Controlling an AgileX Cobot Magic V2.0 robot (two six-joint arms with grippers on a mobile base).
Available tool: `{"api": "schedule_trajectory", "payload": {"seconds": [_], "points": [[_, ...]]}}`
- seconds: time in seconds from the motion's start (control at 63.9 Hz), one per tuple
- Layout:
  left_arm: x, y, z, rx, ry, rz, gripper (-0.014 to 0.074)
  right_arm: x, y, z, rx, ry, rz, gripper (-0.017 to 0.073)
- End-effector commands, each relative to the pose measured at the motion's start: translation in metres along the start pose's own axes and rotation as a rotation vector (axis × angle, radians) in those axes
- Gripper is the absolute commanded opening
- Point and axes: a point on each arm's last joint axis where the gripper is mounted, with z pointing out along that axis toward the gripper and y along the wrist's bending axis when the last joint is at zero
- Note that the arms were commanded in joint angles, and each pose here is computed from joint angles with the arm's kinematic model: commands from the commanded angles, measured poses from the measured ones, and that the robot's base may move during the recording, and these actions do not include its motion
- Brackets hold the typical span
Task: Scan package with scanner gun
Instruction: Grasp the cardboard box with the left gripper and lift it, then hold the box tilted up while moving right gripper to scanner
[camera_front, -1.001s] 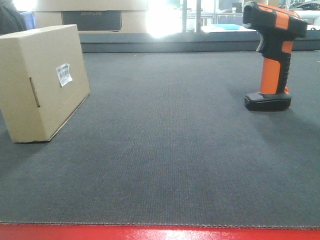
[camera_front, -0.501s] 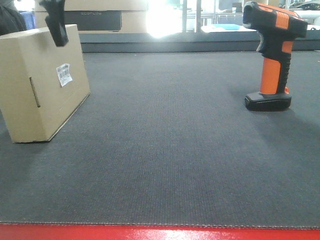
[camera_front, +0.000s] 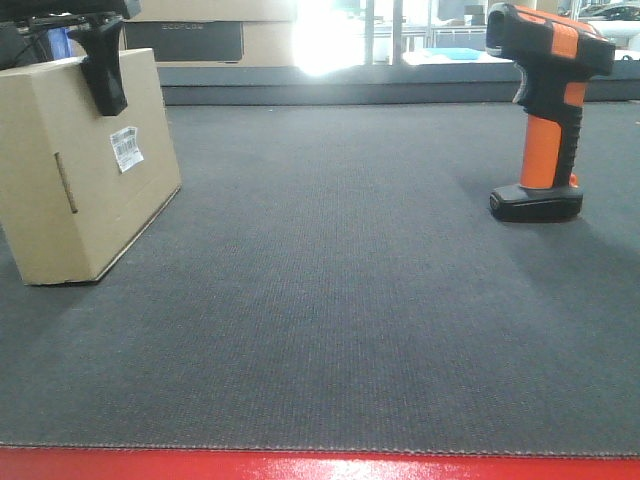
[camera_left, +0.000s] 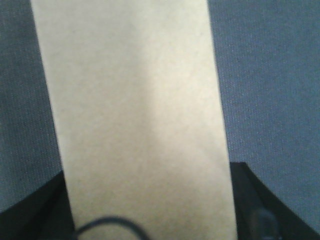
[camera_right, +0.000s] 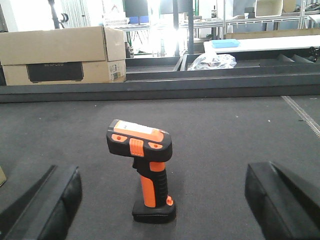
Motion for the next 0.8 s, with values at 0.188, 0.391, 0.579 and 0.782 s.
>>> {"api": "schedule_trajectory", "payload": {"seconds": [0.188, 0.391, 0.579, 0.782], "points": [[-0.003, -0.005, -0.005, 0.031, -0.022, -0.007, -0.0111, -0.004, 0.002, 0.001, -0.029, -0.018, -0.008, 0.0568], [-0.011, -0.017, -0.033, 0.184, -0.105, -0.055, -0.0111, -0.003, 0.003, 0.001, -0.038, -0.015, -0.008, 0.0568], [-0.018, -0.033, -0.055, 0.381, -0.162, -0.103, -0.0111, -0.003, 0.003, 0.001, -0.038, -0.013, -0.008, 0.0568], [-0.021, -0.039, -0.063, 0.570, -0.162, -0.175, -0.0111, 0.001, 0.004, 0.014, -0.051, 0.039, -0.008, 0.0568]]}}
